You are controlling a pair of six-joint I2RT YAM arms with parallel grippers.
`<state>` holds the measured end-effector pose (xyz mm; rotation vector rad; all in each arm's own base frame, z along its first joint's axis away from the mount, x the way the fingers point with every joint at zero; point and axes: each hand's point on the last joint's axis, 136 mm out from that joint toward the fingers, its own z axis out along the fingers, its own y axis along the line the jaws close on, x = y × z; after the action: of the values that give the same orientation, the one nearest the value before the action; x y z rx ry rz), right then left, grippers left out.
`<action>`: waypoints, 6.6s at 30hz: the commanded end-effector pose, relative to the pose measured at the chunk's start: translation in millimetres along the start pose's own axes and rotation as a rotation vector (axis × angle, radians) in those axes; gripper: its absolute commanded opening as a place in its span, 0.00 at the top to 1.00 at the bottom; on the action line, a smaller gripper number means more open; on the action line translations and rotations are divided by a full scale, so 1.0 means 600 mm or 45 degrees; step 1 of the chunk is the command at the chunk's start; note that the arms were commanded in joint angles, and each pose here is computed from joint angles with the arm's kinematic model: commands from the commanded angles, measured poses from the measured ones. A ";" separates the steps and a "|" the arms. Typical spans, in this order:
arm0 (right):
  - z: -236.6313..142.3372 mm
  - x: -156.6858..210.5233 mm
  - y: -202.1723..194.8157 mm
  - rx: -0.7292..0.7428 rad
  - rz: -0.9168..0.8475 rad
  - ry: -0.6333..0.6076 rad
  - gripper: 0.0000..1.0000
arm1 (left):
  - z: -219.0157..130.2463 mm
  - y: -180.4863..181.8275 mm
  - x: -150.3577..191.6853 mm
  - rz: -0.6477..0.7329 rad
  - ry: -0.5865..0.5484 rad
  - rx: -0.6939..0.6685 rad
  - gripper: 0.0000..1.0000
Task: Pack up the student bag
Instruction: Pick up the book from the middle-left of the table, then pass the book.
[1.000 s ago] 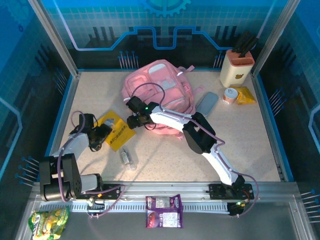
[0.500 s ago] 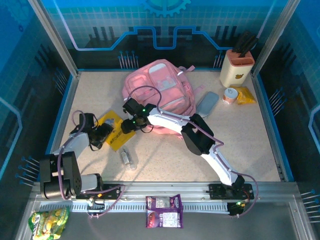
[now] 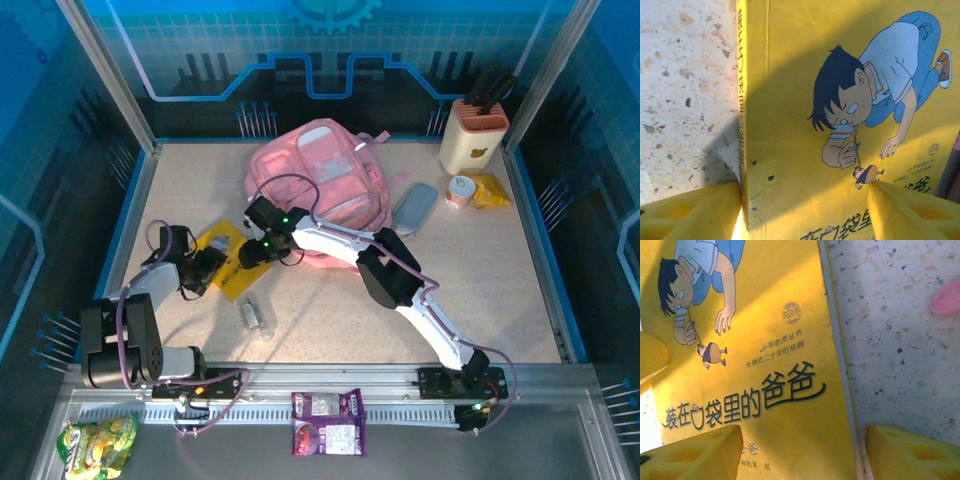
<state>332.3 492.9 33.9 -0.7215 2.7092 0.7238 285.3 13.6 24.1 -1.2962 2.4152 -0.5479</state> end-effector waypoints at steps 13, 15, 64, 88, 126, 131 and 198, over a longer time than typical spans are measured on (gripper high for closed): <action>-0.072 -0.032 0.086 -0.342 0.032 0.008 0.35 | 0.018 -0.009 0.018 0.010 0.060 0.077 0.34; -0.089 -0.038 0.092 -0.346 0.020 -0.019 0.35 | 0.017 -0.007 0.018 0.012 0.059 0.069 0.34; -0.171 -0.054 0.126 -0.393 -0.017 -0.138 0.97 | -0.001 -0.021 0.020 0.008 0.026 0.115 0.41; -0.482 -0.111 0.109 -0.702 0.062 -0.603 1.00 | -0.232 -0.221 -0.003 0.150 0.010 0.765 0.02; -0.527 -0.090 0.087 -0.922 0.160 -0.674 1.00 | -0.216 -0.318 0.106 -0.102 0.262 1.043 0.18; -0.498 -0.076 0.064 -0.883 0.201 -0.636 1.00 | -0.235 -0.330 0.104 -0.090 0.244 1.088 0.33; -0.578 0.032 -0.064 -0.937 0.378 -0.634 0.54 | -0.345 -0.490 0.214 0.535 0.063 1.235 1.00</action>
<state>299.3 279.1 299.5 -0.1499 2.0824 1.7772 328.9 -214.9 307.8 -0.4128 1.9604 -1.4325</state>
